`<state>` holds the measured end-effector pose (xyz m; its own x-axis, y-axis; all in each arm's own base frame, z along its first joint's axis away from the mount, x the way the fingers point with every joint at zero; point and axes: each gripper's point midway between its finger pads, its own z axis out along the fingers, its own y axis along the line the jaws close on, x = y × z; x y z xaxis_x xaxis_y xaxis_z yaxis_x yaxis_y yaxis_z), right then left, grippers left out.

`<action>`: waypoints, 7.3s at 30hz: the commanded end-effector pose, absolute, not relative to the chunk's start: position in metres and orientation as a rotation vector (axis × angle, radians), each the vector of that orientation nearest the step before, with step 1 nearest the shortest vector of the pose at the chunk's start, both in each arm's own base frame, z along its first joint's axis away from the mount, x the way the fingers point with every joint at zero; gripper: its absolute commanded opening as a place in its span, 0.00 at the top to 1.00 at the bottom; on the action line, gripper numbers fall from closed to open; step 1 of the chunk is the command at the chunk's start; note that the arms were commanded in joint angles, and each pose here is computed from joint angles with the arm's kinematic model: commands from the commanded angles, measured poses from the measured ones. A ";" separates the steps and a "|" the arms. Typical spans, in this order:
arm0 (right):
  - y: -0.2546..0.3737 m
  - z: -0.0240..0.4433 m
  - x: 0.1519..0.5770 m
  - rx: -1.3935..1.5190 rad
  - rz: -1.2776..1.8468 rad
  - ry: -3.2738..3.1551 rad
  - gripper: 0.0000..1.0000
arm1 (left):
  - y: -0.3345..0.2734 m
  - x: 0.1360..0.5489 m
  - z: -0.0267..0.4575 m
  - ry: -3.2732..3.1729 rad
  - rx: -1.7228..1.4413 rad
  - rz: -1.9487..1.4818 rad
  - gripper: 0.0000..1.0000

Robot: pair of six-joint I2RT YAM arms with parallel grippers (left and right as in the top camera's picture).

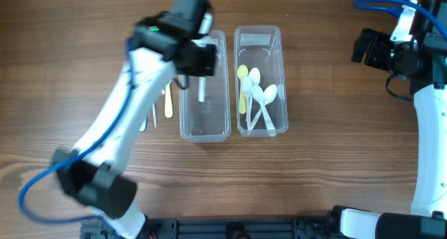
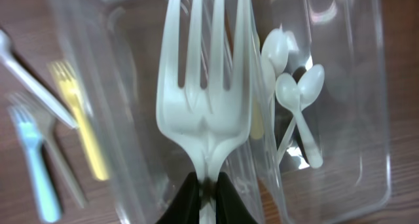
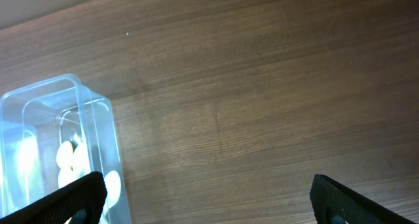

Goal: Pack container
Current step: 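Carry the white fork into the left container and release, then return the left gripper to the forks and grasp the light blue fork, then place the light blue fork into the left container and release, then grasp a white fork with the left gripper, then place the white fork into the left container and withdraw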

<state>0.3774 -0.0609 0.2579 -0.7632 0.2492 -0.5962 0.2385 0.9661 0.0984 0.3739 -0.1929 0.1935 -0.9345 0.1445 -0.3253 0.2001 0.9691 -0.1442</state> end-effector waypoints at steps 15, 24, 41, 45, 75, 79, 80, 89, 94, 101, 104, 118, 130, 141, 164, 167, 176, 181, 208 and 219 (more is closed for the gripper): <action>-0.063 0.255 0.379 0.340 0.010 2.479 0.00 | -0.169 0.388 0.200 2.813 0.082 -0.224 0.06; -0.063 0.255 0.379 0.340 0.010 2.479 0.00 | -0.038 0.387 0.150 2.914 -0.169 0.313 0.26; -0.063 0.255 0.379 0.340 0.010 2.479 0.00 | -0.004 0.356 0.020 3.046 -0.335 0.040 0.54; -0.063 0.255 0.379 0.340 0.010 2.479 0.00 | 0.004 0.358 0.012 3.029 -0.251 0.105 0.55; -0.063 0.255 0.379 0.340 0.010 2.479 0.01 | 0.009 0.338 -0.010 3.129 -0.107 0.107 0.96; -0.063 0.255 0.379 0.340 0.010 2.479 0.00 | 0.008 0.350 0.029 3.072 -0.115 0.101 0.96; -0.063 0.255 0.379 0.340 0.010 2.479 0.00 | 0.008 0.353 0.049 3.046 -0.142 0.097 0.96; -0.063 0.255 0.379 0.340 0.010 2.479 0.00 | -0.110 0.361 0.210 2.659 0.078 -0.188 0.96; -0.063 0.255 0.379 0.340 0.010 2.479 0.00 | -0.176 0.371 0.184 2.647 0.101 -0.226 0.96; -0.063 0.255 0.379 0.340 0.010 2.479 0.00 | -0.210 0.381 0.070 2.869 0.159 -0.204 0.90; -0.063 0.255 0.379 0.340 0.010 2.479 0.00 | -0.209 0.380 0.060 2.894 0.159 -0.188 0.76; -0.063 0.255 0.379 0.340 0.010 2.479 0.00 | -0.099 0.428 0.185 2.547 -0.417 -0.042 0.50; -0.063 0.255 0.379 0.340 0.010 2.479 0.00 | 0.005 0.453 0.040 2.786 -0.891 -0.214 0.49; -0.063 0.255 0.379 0.340 0.010 2.479 0.00 | -0.003 0.466 0.020 2.817 -0.677 -0.161 0.47; -0.063 0.255 0.379 0.340 0.010 2.479 0.00 | 0.005 0.453 -0.008 2.898 -0.572 0.088 0.90; -0.063 0.255 0.379 0.340 0.010 2.479 0.00 | -0.004 0.453 -0.008 2.922 -0.506 0.021 0.93; -0.063 0.255 0.379 0.340 0.010 2.479 0.00 | -0.020 0.443 0.087 2.903 -0.387 -0.065 0.96; -0.063 0.255 0.379 0.340 0.010 2.479 0.00 | -0.068 0.412 0.215 2.689 -0.197 -0.154 0.96; -0.063 0.255 0.379 0.340 0.010 2.479 0.00 | -0.199 0.372 0.143 2.760 0.067 -0.092 0.54; -0.063 0.255 0.379 0.341 0.011 2.479 0.00 | -0.057 0.392 0.133 2.848 -0.177 0.138 0.55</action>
